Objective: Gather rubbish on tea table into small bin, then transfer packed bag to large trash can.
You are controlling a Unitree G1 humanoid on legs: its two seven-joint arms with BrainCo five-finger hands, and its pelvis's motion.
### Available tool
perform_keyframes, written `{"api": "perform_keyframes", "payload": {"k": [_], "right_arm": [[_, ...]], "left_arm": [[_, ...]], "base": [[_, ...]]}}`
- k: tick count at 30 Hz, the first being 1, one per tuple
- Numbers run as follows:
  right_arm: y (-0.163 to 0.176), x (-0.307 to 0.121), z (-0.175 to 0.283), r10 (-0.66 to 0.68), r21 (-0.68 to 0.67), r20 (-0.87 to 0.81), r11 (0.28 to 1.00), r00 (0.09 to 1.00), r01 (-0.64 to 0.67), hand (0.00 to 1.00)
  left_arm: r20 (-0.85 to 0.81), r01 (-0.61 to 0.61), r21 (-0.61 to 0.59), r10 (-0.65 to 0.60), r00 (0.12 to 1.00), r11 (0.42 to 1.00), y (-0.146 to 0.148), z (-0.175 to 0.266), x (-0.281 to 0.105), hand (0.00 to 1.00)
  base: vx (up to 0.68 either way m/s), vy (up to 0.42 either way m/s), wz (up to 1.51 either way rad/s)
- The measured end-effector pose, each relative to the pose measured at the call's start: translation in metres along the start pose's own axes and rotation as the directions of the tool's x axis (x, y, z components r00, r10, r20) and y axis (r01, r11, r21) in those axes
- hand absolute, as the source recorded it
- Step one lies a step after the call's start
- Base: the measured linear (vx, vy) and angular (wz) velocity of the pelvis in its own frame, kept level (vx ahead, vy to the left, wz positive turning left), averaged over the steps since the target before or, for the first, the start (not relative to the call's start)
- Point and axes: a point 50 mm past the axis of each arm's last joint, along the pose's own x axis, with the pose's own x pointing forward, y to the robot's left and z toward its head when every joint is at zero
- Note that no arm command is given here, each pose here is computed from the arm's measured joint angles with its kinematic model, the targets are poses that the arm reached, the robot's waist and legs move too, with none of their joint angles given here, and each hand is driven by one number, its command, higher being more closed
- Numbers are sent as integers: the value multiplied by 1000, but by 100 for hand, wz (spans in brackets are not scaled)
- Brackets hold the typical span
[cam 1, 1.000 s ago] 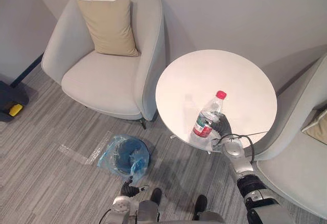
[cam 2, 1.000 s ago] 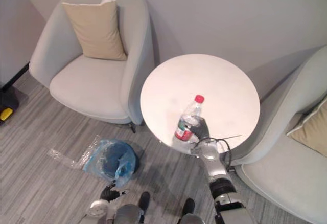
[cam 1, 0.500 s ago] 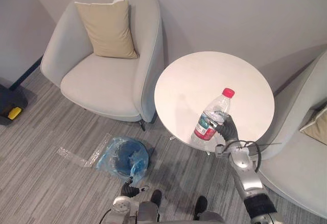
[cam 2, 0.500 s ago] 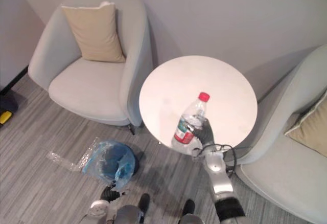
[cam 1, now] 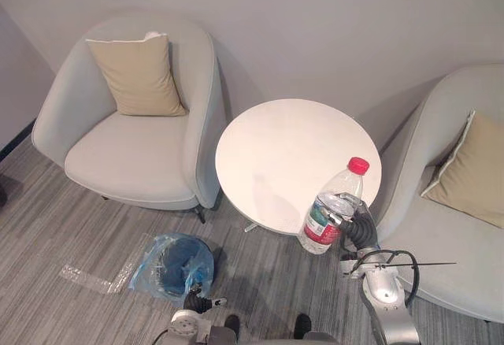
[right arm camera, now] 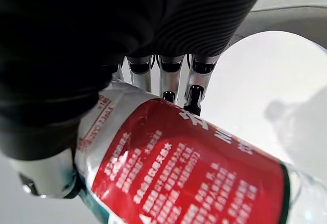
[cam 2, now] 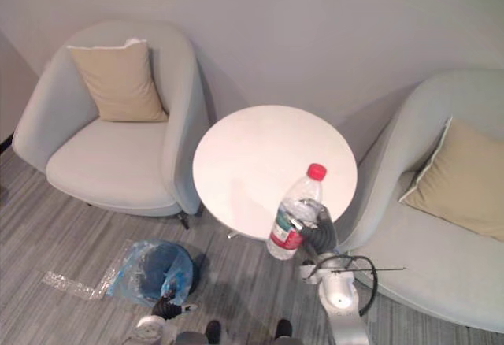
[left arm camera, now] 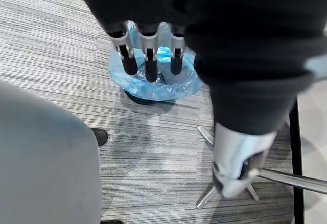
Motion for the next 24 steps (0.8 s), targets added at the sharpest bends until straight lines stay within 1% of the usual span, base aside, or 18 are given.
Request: {"api": "perform_keyframes", "payload": {"k": [6,9,12,17,18,20,24], "right_arm": [[-3,-6,-4,1,-18,-18,1000,1000,-2,100],[-1,-2,0,33,-40,4,999,999,-33,100],[-1,3,3,17,-51,24,999,1000,-15,100],[-10,7,2,-48,-77,26,996,999,50,100],[-8,7,3,-54,-67,26,996,998,55,100],[6,7,-4,-36,-23,-7,999,999,36,100],[23,3,-19,27,-8,-90,1000,996,-28,100]], "left_arm": [[10,10,13,-10,1000,1000,-2,1,0,0],[29,16,6,-16,999,1000,-5,5,0,0],[25,19,6,-19,999,1000,-7,5,-1,0],[13,34,63,-35,999,997,-11,3,-1,0],[17,27,69,-29,999,997,-9,3,-1,0],[21,13,92,-15,1000,996,-1,2,0,0],[40,24,104,-28,999,994,-5,6,0,0]], "base": [[-70,-15,47],[-97,-1,59],[-68,35,80],[14,122,105],[-11,156,44],[19,160,37],[-9,185,33]]}}
